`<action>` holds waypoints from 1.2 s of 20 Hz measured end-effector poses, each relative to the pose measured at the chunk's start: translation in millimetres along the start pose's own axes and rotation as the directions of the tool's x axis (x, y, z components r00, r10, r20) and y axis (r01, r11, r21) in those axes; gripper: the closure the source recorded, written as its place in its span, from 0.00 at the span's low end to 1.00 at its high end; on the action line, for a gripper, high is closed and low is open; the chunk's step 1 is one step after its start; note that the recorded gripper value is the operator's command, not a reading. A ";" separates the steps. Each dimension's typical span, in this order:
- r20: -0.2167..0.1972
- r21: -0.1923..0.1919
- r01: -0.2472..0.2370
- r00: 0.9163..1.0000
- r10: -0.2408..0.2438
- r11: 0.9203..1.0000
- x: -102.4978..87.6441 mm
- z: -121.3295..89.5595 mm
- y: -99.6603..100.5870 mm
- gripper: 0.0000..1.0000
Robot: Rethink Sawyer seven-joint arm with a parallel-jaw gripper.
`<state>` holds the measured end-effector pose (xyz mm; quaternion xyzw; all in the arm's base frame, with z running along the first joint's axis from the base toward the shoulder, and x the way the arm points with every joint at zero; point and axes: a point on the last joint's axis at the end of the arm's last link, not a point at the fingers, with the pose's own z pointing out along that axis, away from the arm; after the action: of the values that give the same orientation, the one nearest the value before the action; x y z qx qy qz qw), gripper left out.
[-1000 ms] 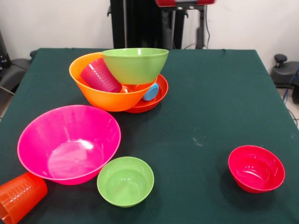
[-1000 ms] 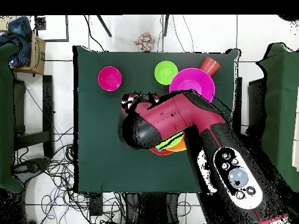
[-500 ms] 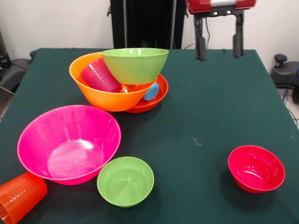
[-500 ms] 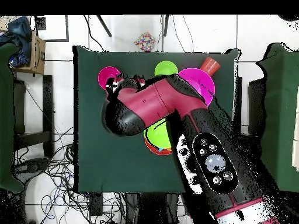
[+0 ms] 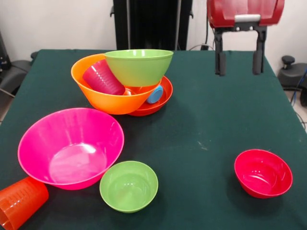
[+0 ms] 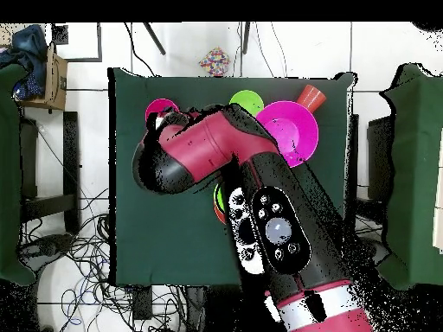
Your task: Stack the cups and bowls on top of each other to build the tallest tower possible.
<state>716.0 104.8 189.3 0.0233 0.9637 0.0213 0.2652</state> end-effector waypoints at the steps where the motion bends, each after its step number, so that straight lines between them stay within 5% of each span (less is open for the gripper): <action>1: -0.009 0.018 0.028 1.000 -0.028 0.999 9.6 8.0 5.8 0.00; 6: -0.025 0.058 0.114 0.993 -0.113 0.992 35.1 28.5 16.6 0.00; 9: -0.037 0.088 0.199 0.980 -0.197 0.976 62.5 51.0 25.1 0.00; 12: -0.041 0.102 0.233 0.972 -0.230 0.967 75.1 61.6 26.7 0.00; 13: -0.041 0.118 0.262 0.965 -0.259 0.958 87.0 72.8 26.2 0.00; 17: -0.031 0.140 0.290 0.957 -0.288 0.947 99.2 86.2 22.8 0.00; 24: 0.007 0.221 0.265 0.962 -0.273 0.939 113.8 116.3 3.0 0.00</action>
<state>678.0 117.6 31.6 -0.0794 0.9491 -0.1214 0.2796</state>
